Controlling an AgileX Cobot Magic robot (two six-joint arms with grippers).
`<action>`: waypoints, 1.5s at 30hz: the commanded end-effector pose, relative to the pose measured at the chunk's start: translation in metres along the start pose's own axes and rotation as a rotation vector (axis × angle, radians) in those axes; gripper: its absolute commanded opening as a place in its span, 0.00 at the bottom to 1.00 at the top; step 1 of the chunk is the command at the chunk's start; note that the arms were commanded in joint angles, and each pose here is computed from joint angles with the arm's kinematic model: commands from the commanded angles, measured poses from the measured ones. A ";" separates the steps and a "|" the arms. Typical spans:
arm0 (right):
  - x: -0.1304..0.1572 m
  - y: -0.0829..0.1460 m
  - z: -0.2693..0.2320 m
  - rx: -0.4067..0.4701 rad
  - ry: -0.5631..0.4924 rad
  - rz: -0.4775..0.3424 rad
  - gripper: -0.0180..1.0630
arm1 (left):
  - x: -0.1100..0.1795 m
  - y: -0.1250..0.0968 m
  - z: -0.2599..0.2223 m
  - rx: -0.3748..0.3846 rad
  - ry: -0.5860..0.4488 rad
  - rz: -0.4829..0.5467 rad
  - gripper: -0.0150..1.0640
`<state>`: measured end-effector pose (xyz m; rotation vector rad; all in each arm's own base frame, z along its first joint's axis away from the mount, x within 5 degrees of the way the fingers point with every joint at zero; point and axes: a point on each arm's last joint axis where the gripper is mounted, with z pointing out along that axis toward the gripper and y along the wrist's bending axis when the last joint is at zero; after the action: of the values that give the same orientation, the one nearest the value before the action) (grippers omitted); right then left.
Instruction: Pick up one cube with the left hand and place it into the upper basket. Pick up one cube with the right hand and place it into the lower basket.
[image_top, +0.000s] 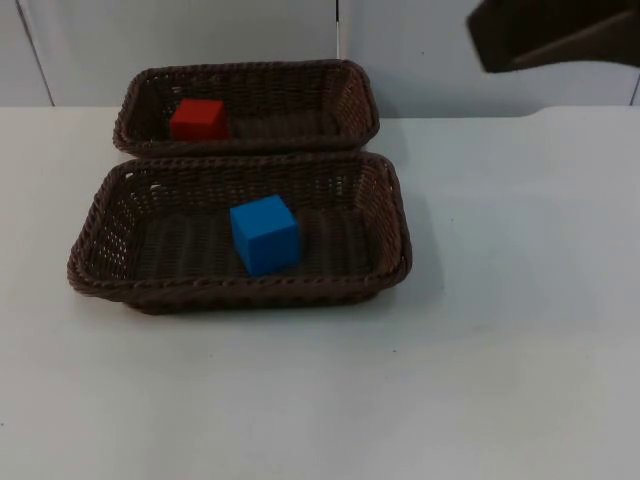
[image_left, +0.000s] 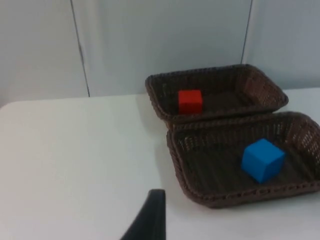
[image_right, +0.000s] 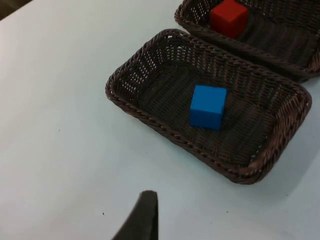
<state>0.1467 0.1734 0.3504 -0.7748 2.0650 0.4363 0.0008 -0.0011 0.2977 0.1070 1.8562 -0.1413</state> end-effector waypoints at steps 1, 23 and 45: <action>0.003 -0.001 -0.007 -0.003 -0.023 0.003 0.85 | 0.005 0.001 -0.001 -0.004 0.026 0.006 0.84; 0.072 -0.027 -0.093 0.017 -0.160 0.001 0.85 | 0.012 -0.002 -0.010 0.032 0.156 0.098 0.84; 0.137 -0.056 -0.176 0.092 -0.315 -0.019 0.85 | 0.021 -0.002 -0.003 0.034 0.206 0.033 0.84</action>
<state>0.0207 -0.0119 0.3375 -0.6162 1.7745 0.4462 -0.0083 -0.0032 0.2793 0.1874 2.0585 -0.1383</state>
